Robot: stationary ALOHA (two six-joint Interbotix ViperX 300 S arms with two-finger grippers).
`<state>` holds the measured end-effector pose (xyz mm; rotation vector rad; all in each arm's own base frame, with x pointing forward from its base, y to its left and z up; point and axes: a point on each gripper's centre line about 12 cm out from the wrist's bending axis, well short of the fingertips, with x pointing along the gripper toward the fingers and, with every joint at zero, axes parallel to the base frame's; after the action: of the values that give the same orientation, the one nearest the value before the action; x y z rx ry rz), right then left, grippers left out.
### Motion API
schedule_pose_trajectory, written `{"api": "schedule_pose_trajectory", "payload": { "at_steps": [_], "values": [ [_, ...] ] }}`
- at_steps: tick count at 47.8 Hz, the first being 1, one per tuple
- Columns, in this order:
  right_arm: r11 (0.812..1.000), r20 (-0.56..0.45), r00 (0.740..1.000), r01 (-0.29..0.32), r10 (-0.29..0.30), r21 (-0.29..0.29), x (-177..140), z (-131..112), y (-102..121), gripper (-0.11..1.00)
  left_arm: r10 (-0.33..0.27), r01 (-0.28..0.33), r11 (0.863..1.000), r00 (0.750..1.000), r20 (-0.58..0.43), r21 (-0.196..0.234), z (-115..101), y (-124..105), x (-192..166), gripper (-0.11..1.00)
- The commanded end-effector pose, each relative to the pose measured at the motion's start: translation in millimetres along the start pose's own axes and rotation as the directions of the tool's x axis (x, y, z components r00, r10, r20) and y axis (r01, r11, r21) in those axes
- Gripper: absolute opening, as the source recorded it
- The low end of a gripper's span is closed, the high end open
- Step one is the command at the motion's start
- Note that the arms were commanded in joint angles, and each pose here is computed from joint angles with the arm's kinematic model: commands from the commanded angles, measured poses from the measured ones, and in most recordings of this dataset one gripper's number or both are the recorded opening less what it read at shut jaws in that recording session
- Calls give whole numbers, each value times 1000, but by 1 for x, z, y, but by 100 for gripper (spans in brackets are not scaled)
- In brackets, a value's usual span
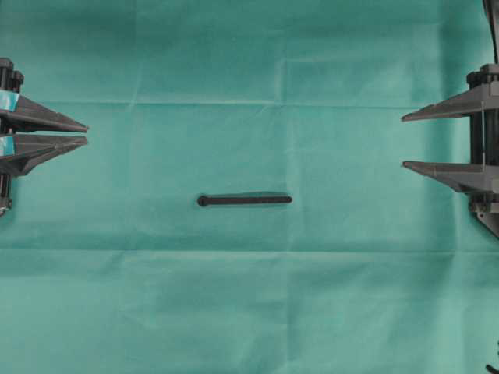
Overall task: Peel off the Velcro with your right arm.
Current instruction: 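Move the left gripper toward the black Velcro strap on the table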
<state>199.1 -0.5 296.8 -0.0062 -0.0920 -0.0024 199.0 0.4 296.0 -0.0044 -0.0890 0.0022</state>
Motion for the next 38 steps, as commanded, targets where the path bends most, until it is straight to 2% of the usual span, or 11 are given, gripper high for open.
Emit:
{"api": "schedule_pose_trajectory", "payload": {
  "at_steps": [1, 3, 8, 12, 16, 28, 32, 36, 38],
  "values": [
    [1000, 2, 1000, 4, -4, 4, 0, 0, -1, 24, -13, 13, 1000, 1000, 17, -15, 3, -3, -2, 24],
    [1000, 0, 1000, 2, -2, 3, 0, -1, 0, 22, -13, 13, 1000, 1000, 21, -16, 3, -3, -3, 22],
    [1000, -5, 1000, 5, -5, 3, 0, -3, -1, 2, -14, 15, 1000, 999, 32, -20, 4, -3, -6, 3],
    [1000, -6, 1000, 5, -5, 3, 0, -3, -1, -7, -14, 14, 1000, 999, 29, -21, 2, -3, -6, 0],
    [1000, -8, 1000, 5, -5, 3, 0, -4, -1, -10, -14, 14, 1000, 1000, 21, -21, 1, -3, -5, 0],
    [1000, 0, 1000, 4, -4, -3, 0, -2, -1, -10, -13, 13, 1000, 1000, 20, -24, -1, -3, 0, 1],
    [1000, 2, 1000, 3, -3, -8, 0, -2, -1, -6, -13, 13, 1000, 999, 31, -25, 1, -3, 0, 11],
    [1000, 3, 1000, 4, -4, -9, 0, -2, -1, 4, -13, 14, 1000, 999, 34, -25, 1, -3, 0, 30],
    [1000, 5, 1000, 5, -5, -11, 0, -2, -1, 11, -13, 13, 1000, 999, 32, -25, 1, -3, 0, 44]
  ]
}}
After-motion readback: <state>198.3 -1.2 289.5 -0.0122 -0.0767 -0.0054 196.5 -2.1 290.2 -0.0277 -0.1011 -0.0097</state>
